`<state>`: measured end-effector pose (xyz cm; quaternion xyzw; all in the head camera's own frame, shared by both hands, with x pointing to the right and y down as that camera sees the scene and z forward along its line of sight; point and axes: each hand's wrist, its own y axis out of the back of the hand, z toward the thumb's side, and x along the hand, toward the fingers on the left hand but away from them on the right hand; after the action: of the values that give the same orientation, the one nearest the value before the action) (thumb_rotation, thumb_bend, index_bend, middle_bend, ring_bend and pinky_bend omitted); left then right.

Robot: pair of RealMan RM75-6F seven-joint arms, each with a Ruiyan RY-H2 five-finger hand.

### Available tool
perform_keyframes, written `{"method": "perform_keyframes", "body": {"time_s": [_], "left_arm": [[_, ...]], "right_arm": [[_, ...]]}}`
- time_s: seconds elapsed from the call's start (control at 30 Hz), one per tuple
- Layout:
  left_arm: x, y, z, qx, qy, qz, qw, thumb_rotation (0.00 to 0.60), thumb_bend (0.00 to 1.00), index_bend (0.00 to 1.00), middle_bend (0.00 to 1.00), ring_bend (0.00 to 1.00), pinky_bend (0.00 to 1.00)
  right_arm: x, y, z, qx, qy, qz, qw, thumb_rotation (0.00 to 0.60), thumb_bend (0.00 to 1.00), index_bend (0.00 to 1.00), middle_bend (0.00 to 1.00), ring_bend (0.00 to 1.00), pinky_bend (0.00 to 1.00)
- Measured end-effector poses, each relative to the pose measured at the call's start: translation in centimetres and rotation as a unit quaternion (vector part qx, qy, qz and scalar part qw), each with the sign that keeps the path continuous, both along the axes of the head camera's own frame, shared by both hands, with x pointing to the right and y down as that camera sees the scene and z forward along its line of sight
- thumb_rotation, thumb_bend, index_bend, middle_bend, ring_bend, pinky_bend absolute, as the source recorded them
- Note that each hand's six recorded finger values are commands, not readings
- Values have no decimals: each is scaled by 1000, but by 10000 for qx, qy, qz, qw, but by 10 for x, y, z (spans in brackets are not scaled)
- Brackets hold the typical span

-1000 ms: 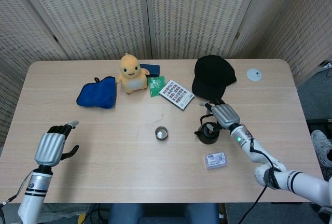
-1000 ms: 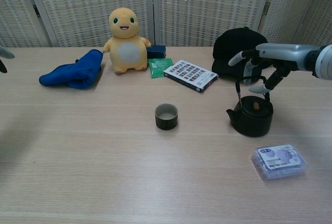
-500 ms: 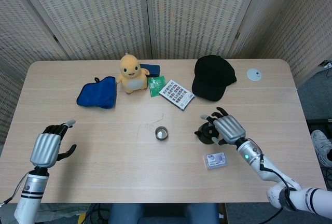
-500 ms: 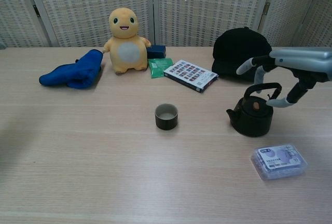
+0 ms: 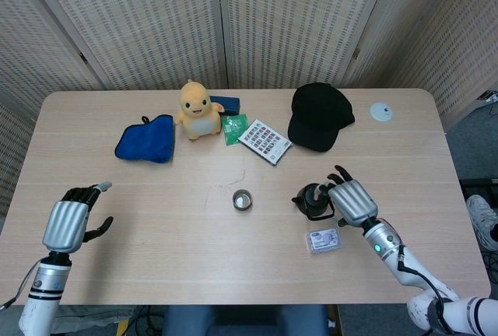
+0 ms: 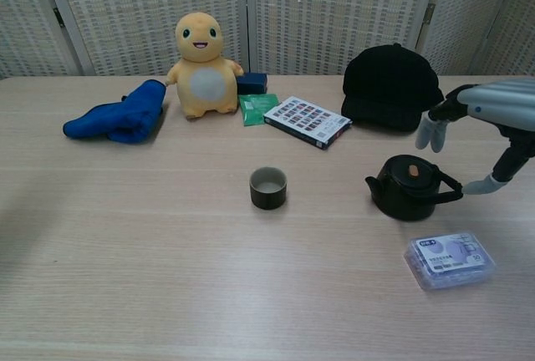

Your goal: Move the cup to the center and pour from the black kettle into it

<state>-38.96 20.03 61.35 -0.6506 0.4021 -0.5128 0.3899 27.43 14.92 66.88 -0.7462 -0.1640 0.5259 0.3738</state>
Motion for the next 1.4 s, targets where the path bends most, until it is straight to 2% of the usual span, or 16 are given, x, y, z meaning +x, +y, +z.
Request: {"method": "perform_keyframes", "body": {"time_s": [0.17, 0.3, 0.4, 0.53, 0.73, 0.97, 1.4], "left_arm": [[1, 1, 1, -20, 18, -2, 10000, 600, 264, 226, 308, 336, 278], [1, 1, 1, -10, 22, 1, 10000, 600, 264, 226, 308, 336, 278], [0, 1, 1, -12, 18, -6, 10000, 600, 263, 226, 308, 336, 278], [0, 1, 1, -13, 15, -7, 10000, 600, 264, 226, 308, 335, 278], [-1, 1, 1, -15, 19, -9, 10000, 600, 264, 226, 308, 336, 278], [-1, 2, 2, -22, 20, -15, 10000, 600, 264, 226, 308, 336, 279], [-1, 1, 5, -36, -24, -7, 10000, 600, 264, 226, 308, 335, 279]], "right_arm": [[4, 4, 6, 120, 153, -2, 9998, 600, 67, 348, 324, 161, 58], [4, 8, 12, 22, 160, 33, 9999, 600, 66, 345, 266, 157, 58], [2, 10, 16, -7, 158, 25, 9999, 600, 66, 307, 228, 139, 58], [-2, 9, 19, 14, 137, 27, 9999, 600, 66, 296, 219, 129, 58], [-4, 2, 24, 135, 210, 57, 9997, 600, 65, 296, 217, 129, 58], [-6, -7, 32, 91, 253, 113, 9996, 600, 65, 296, 214, 129, 58], [-6, -37, 45, 198, 401, 199, 9988, 600, 65, 296, 214, 129, 58]]}}
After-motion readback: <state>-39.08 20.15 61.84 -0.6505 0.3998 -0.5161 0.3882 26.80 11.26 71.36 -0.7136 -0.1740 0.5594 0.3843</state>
